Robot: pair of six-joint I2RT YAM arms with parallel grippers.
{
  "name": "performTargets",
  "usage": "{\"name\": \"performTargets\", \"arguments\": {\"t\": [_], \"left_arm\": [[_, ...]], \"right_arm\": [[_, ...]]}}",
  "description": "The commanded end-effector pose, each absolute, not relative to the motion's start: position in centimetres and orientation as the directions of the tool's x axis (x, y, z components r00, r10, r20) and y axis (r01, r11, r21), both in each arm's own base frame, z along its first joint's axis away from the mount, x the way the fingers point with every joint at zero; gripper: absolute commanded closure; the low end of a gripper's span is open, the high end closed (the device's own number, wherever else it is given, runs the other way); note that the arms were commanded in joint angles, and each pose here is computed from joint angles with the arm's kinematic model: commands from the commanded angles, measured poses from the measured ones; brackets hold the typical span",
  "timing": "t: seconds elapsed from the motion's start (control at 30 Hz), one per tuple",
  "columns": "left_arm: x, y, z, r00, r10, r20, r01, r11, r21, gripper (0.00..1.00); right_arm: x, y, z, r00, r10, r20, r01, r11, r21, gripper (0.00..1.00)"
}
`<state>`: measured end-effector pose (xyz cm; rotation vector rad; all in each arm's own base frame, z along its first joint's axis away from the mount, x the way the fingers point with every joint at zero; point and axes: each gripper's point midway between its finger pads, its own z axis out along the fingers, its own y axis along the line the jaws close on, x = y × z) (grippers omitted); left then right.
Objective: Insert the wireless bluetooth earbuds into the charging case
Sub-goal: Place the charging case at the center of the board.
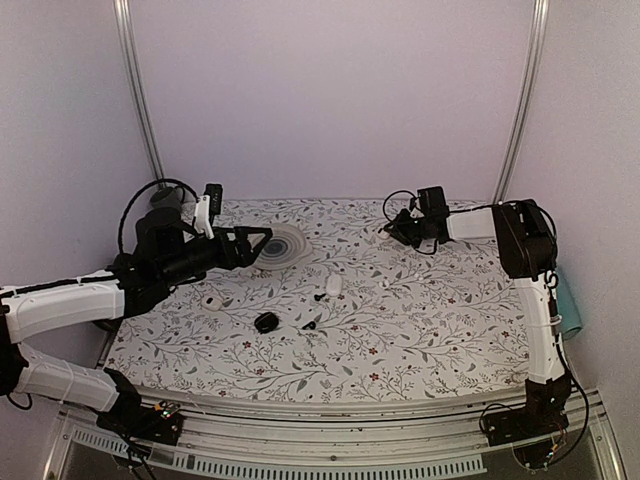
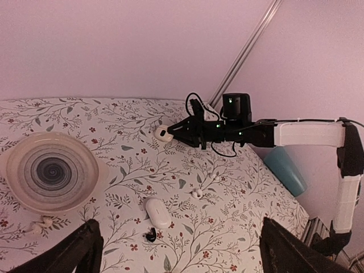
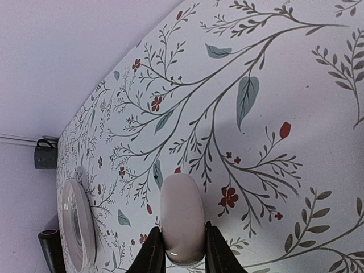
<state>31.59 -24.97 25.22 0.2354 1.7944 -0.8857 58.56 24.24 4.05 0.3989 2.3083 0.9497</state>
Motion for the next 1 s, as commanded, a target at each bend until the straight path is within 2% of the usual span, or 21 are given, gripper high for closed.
{"name": "performTargets", "arguments": {"t": [0.0, 0.23, 0.63, 0.9, 0.97], "left_arm": [[32.1, -24.7, 26.2, -0.393, -0.263, -0.881, 0.542, 0.707, -0.453, 0.04], [32.2, -25.0, 26.0, -0.399, -0.262, -0.879, 0.548, 0.701, -0.457, 0.04], [32.3, -25.4, 25.4, -0.405, -0.253, -0.879, 0.559, 0.692, -0.456, 0.04], [32.6, -25.8, 25.0, -0.411, -0.248, -0.877, 0.563, 0.688, -0.458, 0.04], [32.6, -25.9, 24.9, -0.412, -0.247, -0.877, 0.565, 0.686, -0.459, 0.04]], "right_arm": [[58.4, 23.1, 3.0, -0.778, 0.469, -0.417, 0.087, 0.739, 0.668, 0.75], [58.2, 22.2, 4.4, -0.77, 0.444, -0.459, 0.079, 0.779, 0.622, 0.57], [58.1, 21.3, 10.8, -0.717, 0.405, -0.567, 0.005, 0.816, 0.577, 0.32], [55.3, 20.3, 14.5, -0.67, 0.393, -0.63, -0.04, 0.829, 0.558, 0.13], [54.2, 20.1, 15.8, -0.654, 0.386, -0.65, -0.057, 0.832, 0.552, 0.04]]}}
